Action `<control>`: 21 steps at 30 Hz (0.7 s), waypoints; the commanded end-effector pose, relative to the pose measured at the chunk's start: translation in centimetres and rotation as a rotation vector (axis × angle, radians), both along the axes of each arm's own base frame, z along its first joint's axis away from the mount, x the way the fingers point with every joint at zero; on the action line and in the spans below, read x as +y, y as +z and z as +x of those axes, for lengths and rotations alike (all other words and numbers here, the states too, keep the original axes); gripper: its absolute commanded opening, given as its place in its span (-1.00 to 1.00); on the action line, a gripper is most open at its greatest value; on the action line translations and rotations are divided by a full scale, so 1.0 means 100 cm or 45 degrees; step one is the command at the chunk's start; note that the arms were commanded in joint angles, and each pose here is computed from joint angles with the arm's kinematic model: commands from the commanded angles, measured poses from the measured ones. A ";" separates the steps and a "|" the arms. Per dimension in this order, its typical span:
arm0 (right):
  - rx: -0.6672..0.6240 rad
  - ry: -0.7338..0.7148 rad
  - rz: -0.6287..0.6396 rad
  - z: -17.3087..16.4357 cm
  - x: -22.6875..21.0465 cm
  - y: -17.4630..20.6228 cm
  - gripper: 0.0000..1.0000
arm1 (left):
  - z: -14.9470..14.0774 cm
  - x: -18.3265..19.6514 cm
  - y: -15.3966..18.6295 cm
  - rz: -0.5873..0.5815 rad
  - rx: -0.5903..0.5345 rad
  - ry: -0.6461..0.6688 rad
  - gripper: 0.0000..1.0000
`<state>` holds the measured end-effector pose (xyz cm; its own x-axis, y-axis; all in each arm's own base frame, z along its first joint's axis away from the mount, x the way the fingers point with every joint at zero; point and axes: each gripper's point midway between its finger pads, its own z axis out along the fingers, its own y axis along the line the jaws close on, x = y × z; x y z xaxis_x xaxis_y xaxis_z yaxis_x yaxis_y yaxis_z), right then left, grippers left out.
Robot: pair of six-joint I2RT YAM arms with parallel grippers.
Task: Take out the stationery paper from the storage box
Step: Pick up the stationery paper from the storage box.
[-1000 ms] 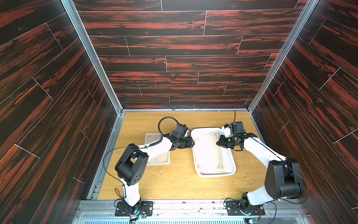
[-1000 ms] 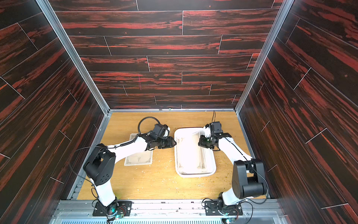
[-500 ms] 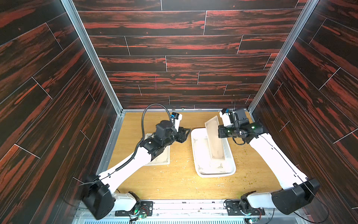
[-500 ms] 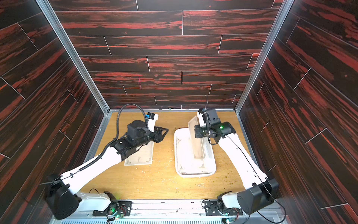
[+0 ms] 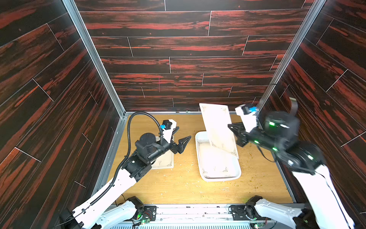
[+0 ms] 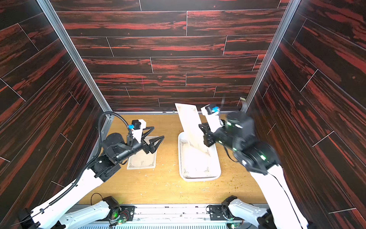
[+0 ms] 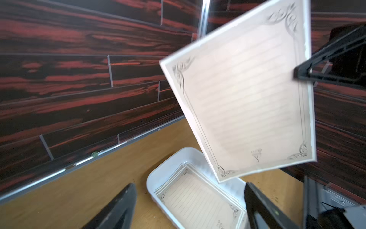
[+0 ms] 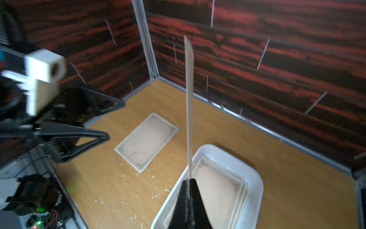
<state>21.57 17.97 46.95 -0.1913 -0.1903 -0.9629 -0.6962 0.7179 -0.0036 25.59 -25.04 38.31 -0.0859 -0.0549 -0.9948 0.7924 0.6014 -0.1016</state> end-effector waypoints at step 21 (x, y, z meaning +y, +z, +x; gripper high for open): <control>-0.295 0.659 0.304 -0.108 0.025 0.080 -1.00 | -0.116 -0.022 0.094 -0.187 -0.224 -0.801 0.01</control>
